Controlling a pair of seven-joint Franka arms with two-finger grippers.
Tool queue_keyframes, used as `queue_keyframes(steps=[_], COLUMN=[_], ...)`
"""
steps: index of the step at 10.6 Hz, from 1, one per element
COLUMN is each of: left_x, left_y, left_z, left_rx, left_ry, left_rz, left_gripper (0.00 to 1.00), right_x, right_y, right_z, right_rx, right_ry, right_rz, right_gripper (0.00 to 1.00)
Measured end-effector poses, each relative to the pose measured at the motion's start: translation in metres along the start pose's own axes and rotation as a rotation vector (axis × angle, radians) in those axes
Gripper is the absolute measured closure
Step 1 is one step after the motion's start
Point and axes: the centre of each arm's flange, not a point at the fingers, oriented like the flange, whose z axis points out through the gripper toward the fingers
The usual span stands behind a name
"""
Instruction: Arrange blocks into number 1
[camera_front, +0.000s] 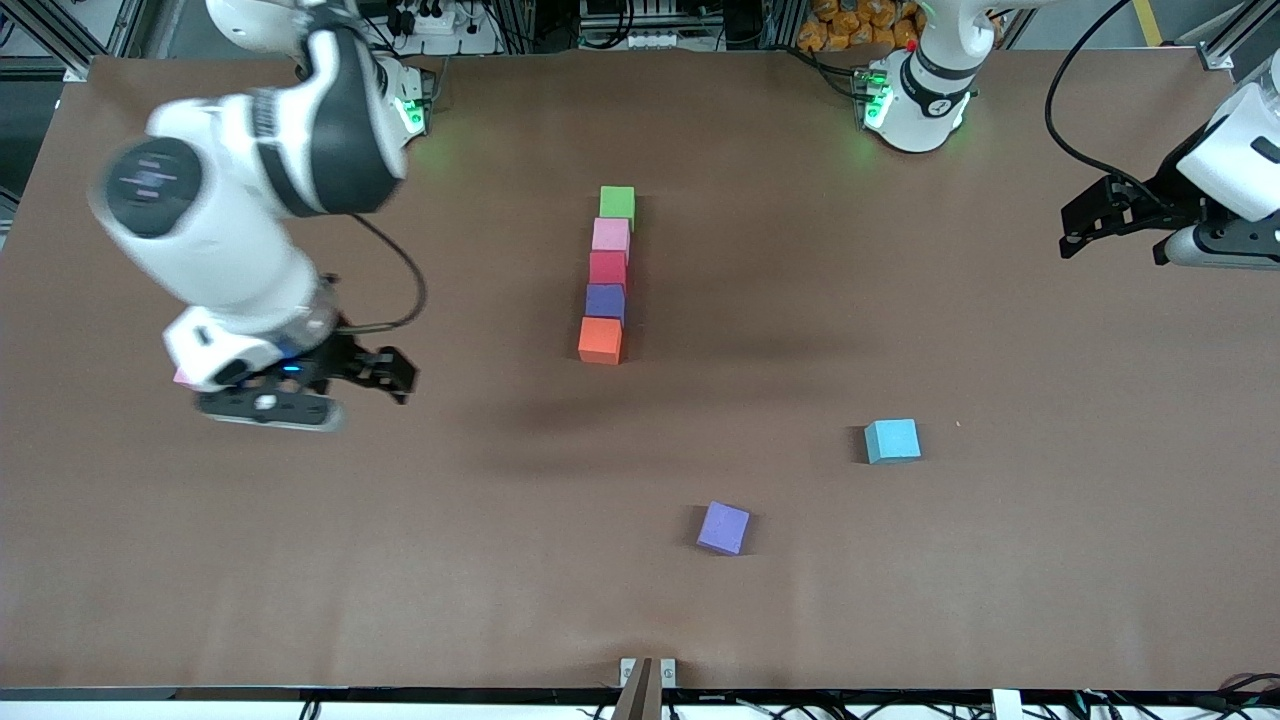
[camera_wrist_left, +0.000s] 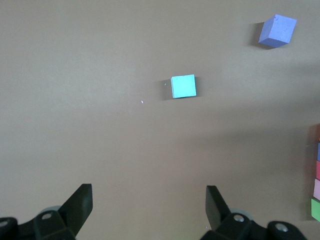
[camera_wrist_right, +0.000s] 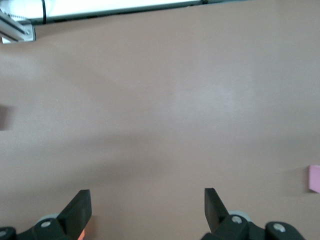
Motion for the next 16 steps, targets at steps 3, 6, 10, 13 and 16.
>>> queue_keyframes(steps=[3, 6, 10, 13, 16], left_x=[0.000, 0.001, 0.001, 0.001, 0.001], left_y=[0.003, 0.005, 0.006, 0.010, 0.011], left_z=[0.000, 0.002, 0.002, 0.003, 0.003], left_rx=[0.000, 0.000, 0.000, 0.000, 0.000], left_ry=[-0.001, -0.003, -0.005, -0.005, -0.005], left_rz=[-0.035, -0.031, -0.030, -0.023, -0.020], left_gripper=[0.00, 0.00, 0.00, 0.00, 0.00], right_x=[0.010, 0.002, -0.016, -0.033, -0.057], right_y=[0.100, 0.157, 0.213, 0.229, 0.236], right_z=[-0.046, -0.089, -0.114, -0.118, -0.125], right_rx=[0.076, 0.082, 0.090, 0.090, 0.026], right_ry=[-0.027, 0.004, -0.002, -0.009, -0.057], right_rz=[0.003, -0.020, -0.003, 0.007, -0.001], right_gripper=[0.00, 0.00, 0.00, 0.00, 0.00])
